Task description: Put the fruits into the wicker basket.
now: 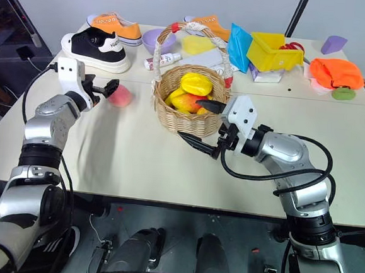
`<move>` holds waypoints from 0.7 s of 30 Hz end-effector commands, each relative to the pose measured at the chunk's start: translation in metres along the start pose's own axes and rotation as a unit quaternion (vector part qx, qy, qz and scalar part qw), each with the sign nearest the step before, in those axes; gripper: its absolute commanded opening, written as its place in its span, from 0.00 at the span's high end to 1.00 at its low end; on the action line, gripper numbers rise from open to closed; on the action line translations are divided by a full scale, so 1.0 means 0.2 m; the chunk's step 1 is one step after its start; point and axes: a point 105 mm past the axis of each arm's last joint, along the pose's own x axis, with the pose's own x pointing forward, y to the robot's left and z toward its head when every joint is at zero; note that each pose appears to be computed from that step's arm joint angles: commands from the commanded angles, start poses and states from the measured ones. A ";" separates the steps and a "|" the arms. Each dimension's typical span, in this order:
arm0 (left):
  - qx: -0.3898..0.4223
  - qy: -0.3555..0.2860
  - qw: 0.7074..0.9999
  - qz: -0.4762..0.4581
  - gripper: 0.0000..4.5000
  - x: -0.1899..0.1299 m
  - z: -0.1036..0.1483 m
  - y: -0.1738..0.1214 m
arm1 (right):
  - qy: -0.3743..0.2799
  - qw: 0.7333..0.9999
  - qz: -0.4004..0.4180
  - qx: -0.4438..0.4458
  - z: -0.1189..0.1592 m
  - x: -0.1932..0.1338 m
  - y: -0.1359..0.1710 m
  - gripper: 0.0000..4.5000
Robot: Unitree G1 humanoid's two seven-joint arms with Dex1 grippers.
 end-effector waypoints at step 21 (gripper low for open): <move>0.044 0.099 0.994 0.026 0.01 0.12 -0.19 0.00 | -0.008 0.999 -0.015 -0.029 0.07 -0.01 0.01 0.00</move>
